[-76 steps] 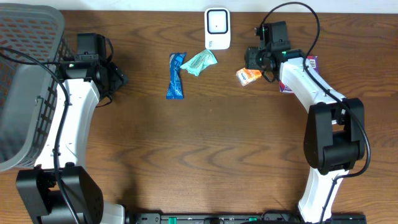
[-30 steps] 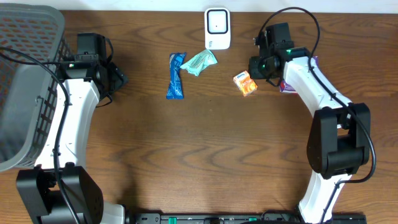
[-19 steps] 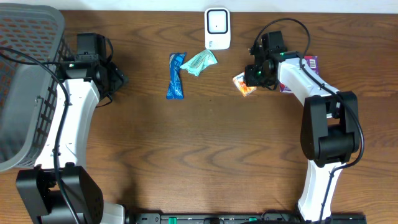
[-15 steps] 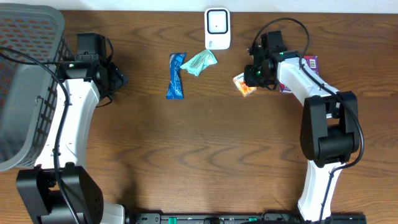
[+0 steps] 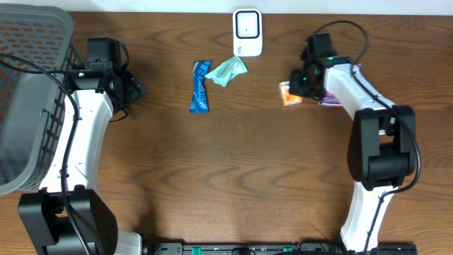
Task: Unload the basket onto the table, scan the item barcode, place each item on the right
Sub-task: 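Place the orange box beside the pink pack on the right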
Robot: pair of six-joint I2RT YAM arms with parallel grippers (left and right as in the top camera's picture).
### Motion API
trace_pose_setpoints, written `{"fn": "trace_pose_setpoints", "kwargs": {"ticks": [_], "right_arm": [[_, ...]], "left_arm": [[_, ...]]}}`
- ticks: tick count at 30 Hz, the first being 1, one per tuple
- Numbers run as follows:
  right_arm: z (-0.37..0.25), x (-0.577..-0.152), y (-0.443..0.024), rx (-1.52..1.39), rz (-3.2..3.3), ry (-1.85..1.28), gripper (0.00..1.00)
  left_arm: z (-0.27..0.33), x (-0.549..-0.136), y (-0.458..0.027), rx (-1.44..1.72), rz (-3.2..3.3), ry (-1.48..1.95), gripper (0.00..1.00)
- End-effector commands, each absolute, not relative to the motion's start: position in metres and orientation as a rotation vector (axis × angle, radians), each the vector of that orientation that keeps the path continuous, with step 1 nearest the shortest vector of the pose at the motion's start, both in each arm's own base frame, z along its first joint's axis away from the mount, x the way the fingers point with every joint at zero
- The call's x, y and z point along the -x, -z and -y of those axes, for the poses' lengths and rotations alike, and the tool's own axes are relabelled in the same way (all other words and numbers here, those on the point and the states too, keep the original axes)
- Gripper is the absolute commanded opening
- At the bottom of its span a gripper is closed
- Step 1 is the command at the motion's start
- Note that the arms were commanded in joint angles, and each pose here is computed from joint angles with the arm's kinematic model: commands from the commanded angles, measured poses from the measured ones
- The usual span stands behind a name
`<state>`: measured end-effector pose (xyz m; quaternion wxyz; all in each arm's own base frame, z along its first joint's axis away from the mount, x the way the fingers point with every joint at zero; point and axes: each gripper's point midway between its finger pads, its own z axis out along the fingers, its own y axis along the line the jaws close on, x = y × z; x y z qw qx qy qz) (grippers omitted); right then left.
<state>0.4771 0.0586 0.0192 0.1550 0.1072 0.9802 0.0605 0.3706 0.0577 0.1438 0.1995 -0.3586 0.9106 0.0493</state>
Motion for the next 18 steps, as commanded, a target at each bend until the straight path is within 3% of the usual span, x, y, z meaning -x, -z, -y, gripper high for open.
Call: {"fn": "trace_pose_setpoints", "kwargs": {"ticks": [1,18], "right_arm": [[-0.014,-0.481,-0.035,-0.439,-2.741,-0.004,0.01],[-0.008,-0.489,-0.037,-0.487,-2.704,-0.043,0.01]], "left_arm": [[-0.061,-0.370,-0.143,1.023,-2.540,-0.154,0.98],[-0.061,-0.370,-0.143,1.023,-2.540,-0.154,0.98]]}}
